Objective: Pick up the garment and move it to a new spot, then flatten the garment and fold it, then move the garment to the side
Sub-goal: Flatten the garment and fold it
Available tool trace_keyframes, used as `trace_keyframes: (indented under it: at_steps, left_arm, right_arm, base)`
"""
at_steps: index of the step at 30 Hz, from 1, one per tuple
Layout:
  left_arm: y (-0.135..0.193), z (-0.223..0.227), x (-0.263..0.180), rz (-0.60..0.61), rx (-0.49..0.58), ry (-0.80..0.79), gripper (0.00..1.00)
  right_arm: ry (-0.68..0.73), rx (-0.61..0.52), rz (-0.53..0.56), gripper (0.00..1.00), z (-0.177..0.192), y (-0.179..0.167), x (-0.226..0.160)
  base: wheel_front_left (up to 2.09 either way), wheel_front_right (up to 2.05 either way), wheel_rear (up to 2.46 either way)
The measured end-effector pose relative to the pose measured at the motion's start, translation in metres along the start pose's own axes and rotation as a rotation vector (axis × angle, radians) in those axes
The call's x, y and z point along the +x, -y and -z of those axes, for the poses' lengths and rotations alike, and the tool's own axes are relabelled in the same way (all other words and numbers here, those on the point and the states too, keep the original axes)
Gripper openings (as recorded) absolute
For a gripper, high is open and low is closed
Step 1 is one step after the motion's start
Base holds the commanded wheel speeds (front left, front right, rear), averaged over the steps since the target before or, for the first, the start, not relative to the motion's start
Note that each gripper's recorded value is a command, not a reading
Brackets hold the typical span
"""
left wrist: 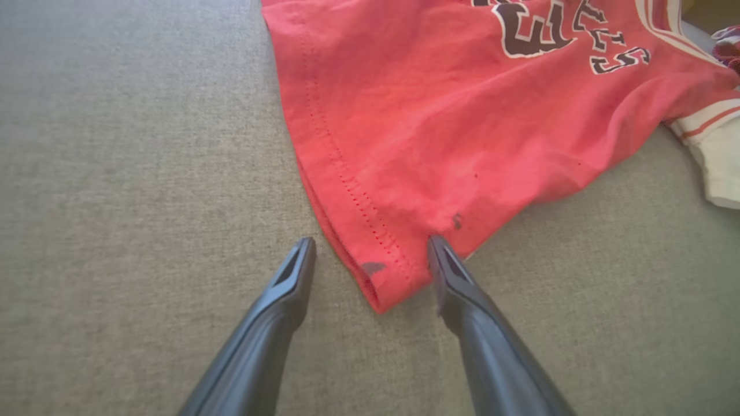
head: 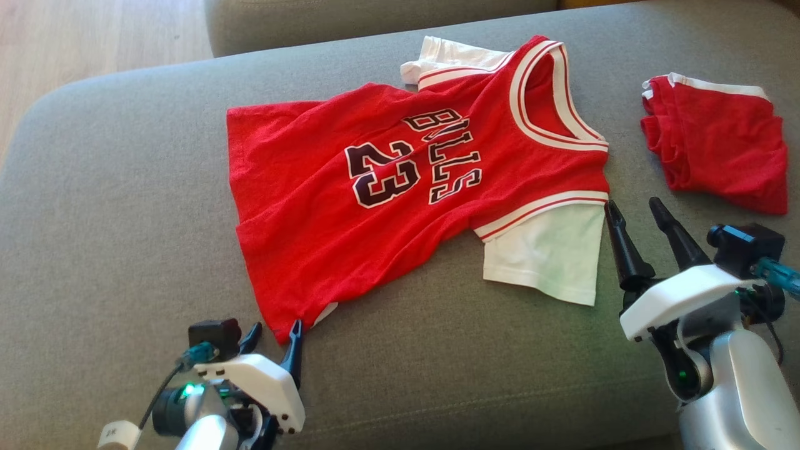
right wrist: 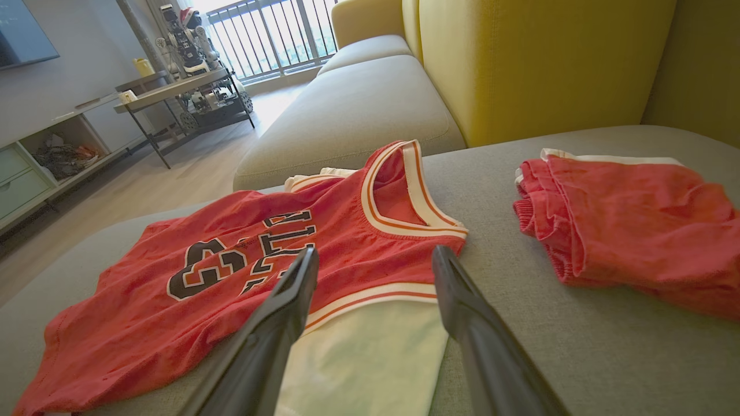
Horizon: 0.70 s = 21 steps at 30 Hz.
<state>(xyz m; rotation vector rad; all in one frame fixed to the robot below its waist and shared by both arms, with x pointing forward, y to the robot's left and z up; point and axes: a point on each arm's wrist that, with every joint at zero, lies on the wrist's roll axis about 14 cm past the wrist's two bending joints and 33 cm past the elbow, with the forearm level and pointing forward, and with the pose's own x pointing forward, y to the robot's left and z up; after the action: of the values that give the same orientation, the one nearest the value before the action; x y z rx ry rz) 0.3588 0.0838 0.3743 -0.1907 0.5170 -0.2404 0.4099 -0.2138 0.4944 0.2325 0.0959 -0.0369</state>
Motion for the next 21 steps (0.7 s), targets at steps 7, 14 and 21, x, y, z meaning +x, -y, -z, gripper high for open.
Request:
trace_keyframes:
  at_steps: [7,14,21]
  left_arm:
    - [0.007,0.001,-0.001,0.024,-0.011,-0.011,1.00]
    - [0.006,0.004,-0.003,0.020,-0.022,-0.019,0.00]
    - [-0.003,-0.006,-0.009,-0.014,-0.031,0.031,0.00]
  right_arm:
    - [0.005,0.000,0.005,1.00,-0.002,0.002,-0.003]
    - [-0.001,0.001,0.008,1.00,-0.002,0.003,-0.004]
    - [-0.004,0.004,0.015,1.00,-0.001,0.005,-0.008]
  base:
    - [0.00,0.00,0.00]
    - [0.00,0.00,0.00]
    - [0.00,0.00,0.00]
